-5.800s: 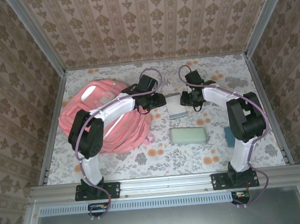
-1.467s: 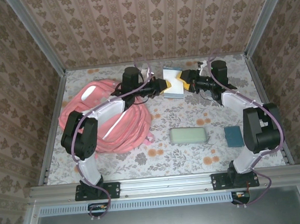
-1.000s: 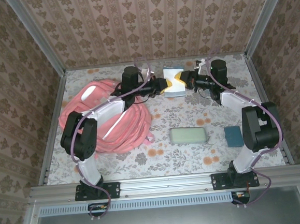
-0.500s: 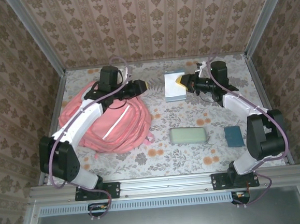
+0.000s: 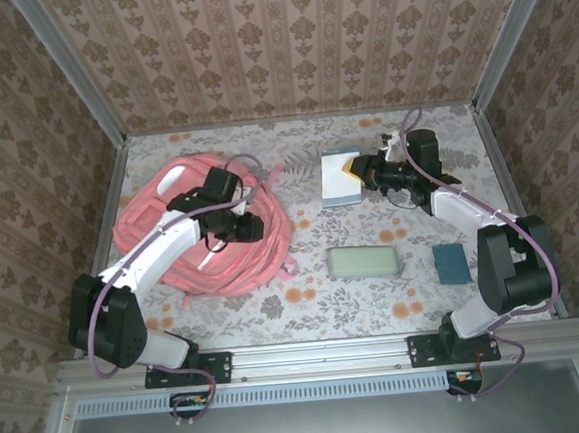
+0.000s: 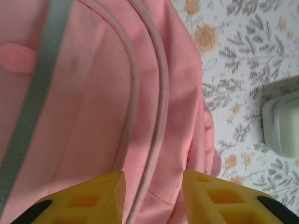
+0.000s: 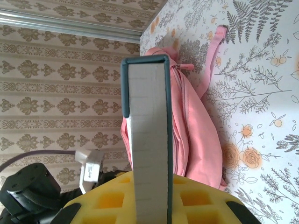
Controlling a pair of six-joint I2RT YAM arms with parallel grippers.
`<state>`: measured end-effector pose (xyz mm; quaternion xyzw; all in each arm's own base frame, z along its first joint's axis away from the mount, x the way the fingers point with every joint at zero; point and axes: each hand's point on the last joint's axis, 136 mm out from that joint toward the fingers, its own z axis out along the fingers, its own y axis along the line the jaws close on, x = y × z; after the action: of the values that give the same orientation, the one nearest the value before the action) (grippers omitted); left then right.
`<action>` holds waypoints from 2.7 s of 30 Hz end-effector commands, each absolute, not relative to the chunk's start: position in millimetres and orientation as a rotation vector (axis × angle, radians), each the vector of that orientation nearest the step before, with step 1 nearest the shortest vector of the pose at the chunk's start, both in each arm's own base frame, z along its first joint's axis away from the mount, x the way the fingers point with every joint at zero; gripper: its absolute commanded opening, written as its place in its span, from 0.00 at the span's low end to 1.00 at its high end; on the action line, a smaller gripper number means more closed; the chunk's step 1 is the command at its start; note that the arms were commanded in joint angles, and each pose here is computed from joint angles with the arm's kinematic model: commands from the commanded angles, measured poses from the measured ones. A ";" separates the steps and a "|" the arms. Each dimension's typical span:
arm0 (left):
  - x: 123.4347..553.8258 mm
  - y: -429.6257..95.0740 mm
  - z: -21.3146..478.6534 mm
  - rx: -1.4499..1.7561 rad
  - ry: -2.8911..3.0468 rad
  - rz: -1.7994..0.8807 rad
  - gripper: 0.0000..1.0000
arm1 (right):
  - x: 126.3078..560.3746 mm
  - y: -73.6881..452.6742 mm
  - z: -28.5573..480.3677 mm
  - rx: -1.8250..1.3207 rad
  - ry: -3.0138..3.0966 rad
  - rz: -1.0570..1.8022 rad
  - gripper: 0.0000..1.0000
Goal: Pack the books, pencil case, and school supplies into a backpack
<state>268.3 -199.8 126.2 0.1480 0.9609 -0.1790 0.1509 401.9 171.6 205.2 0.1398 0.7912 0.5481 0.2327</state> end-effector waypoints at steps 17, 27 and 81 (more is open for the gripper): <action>262.7 -200.6 99.7 0.649 2.744 -0.127 0.36 | 396.2 172.9 214.3 0.352 2.144 1.499 0.00; 269.5 -194.2 115.8 0.667 2.662 -0.076 0.35 | 396.8 174.4 213.1 0.351 2.147 1.503 0.00; 296.9 -168.4 241.3 0.476 2.426 -0.060 0.00 | 375.7 241.0 210.0 0.270 2.177 1.592 0.00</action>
<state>293.3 -172.1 204.8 0.2091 0.9335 0.0063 0.2912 375.9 224.5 202.5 0.1073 0.7958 0.5599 0.2044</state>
